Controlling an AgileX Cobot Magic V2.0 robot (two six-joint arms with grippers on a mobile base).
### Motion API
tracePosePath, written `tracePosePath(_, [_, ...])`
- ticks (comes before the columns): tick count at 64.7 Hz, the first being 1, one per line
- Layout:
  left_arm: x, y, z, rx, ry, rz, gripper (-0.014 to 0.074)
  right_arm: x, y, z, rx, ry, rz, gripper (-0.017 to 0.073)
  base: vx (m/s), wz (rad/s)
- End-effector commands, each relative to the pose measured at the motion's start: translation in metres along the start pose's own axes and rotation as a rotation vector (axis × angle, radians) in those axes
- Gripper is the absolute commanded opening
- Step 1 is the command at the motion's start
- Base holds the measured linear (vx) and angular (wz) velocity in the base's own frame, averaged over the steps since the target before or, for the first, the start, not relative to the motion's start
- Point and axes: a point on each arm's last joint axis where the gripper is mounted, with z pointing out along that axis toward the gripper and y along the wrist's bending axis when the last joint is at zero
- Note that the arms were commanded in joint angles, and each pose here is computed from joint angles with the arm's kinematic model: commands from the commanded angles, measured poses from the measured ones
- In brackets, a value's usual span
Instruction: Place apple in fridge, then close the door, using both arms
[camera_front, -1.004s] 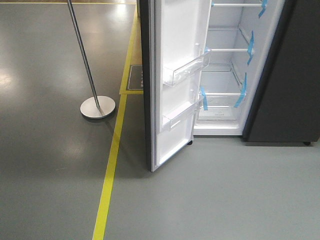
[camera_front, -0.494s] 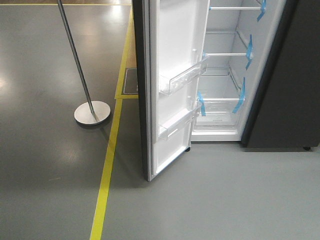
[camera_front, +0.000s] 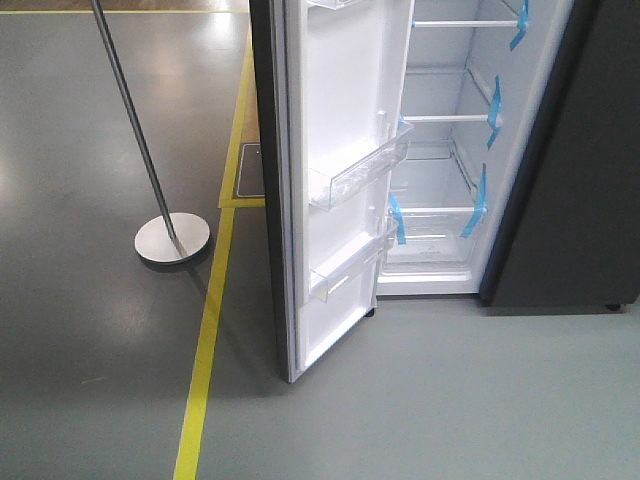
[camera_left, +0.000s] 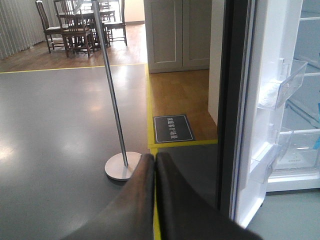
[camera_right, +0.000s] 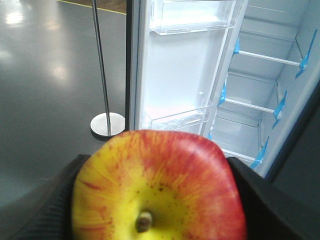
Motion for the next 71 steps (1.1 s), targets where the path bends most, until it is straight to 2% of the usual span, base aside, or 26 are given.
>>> tracePosePath(1, [-0.0126, -0.0012, -0.0028, 0.013, -0.1, -0.009, -0.0006, -0.0123, -0.0014, -0.0048, 0.024, -0.102, 0.0, 0.0098, 0.12, -0.03])
tracePosePath(71, [-0.0126, -0.0012, -0.0028, 0.013, -0.1, -0.009, -0.0006, -0.0123, -0.0014, -0.0048, 0.024, -0.102, 0.0, 0.0098, 0.13, -0.02])
